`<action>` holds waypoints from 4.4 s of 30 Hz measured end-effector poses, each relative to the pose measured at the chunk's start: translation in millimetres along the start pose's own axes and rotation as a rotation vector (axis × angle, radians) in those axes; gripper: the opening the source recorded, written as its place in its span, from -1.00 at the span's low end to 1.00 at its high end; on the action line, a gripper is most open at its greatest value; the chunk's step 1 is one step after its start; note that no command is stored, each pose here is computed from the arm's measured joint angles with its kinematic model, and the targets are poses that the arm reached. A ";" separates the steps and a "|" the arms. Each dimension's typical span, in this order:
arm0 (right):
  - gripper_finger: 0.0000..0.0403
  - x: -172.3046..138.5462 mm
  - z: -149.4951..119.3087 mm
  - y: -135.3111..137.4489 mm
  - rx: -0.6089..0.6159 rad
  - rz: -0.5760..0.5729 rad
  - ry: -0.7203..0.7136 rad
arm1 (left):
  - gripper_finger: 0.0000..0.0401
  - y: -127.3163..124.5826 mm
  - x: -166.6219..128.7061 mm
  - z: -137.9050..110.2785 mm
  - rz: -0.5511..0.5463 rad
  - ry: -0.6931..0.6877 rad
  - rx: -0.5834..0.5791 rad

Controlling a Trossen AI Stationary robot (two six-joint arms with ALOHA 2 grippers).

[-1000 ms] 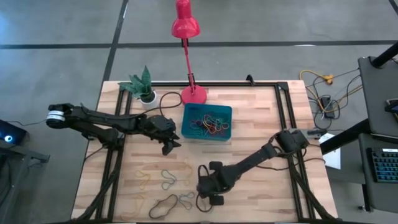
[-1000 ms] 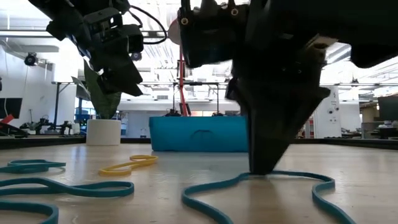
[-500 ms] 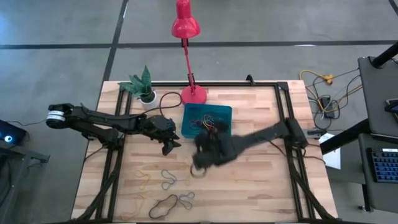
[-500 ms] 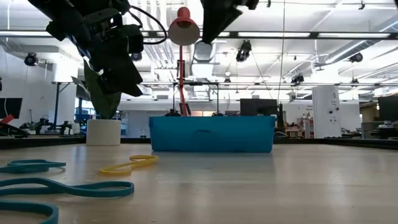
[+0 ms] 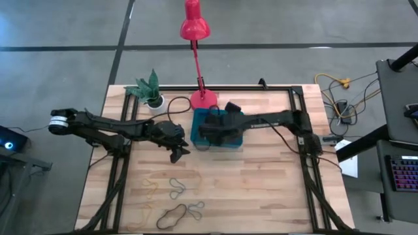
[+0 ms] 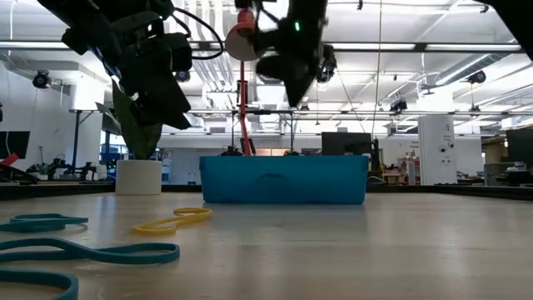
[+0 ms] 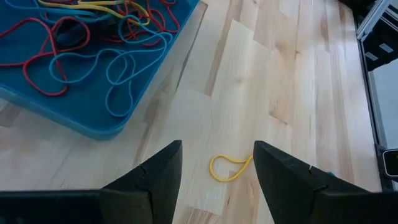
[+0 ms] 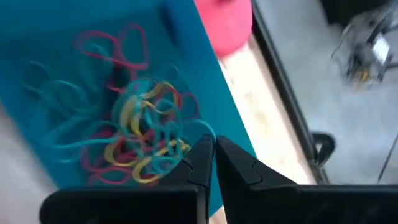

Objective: Pick and place rubber bands into bin
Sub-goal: Put the blue rubber band into the blue bin, then put the yellow rubber band into the blue bin, then put the blue rubber band into the blue bin

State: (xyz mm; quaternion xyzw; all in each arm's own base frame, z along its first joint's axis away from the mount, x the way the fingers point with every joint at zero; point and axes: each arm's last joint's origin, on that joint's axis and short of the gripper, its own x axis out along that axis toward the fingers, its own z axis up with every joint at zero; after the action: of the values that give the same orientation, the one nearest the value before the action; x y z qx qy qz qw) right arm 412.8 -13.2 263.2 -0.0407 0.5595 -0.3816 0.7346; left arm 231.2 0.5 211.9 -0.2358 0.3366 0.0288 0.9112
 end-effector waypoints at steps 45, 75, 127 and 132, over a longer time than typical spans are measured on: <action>-0.05 -111.9 -206.3 149.8 -0.435 0.368 0.029 | -0.09 -40.7 88.2 -4.7 -0.398 0.154 0.833; -0.05 -104.9 -231.8 150.9 -0.428 0.285 0.001 | -1.00 -42.3 89.8 -13.3 -0.142 0.534 0.786; -0.05 -96.3 -228.7 142.4 -0.424 0.190 0.014 | 0.07 -75.9 -2.9 42.3 0.046 0.477 0.729; -0.05 -91.9 -228.6 140.2 -0.475 0.157 -0.011 | 0.07 -87.1 -1.4 4.7 0.123 0.493 0.324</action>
State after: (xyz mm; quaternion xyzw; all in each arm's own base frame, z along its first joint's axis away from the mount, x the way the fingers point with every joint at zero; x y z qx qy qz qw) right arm 282.5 225.3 183.0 -0.1705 0.6311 -0.1808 0.7348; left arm 251.4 -74.5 251.6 -0.0665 0.5615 -0.0283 0.8243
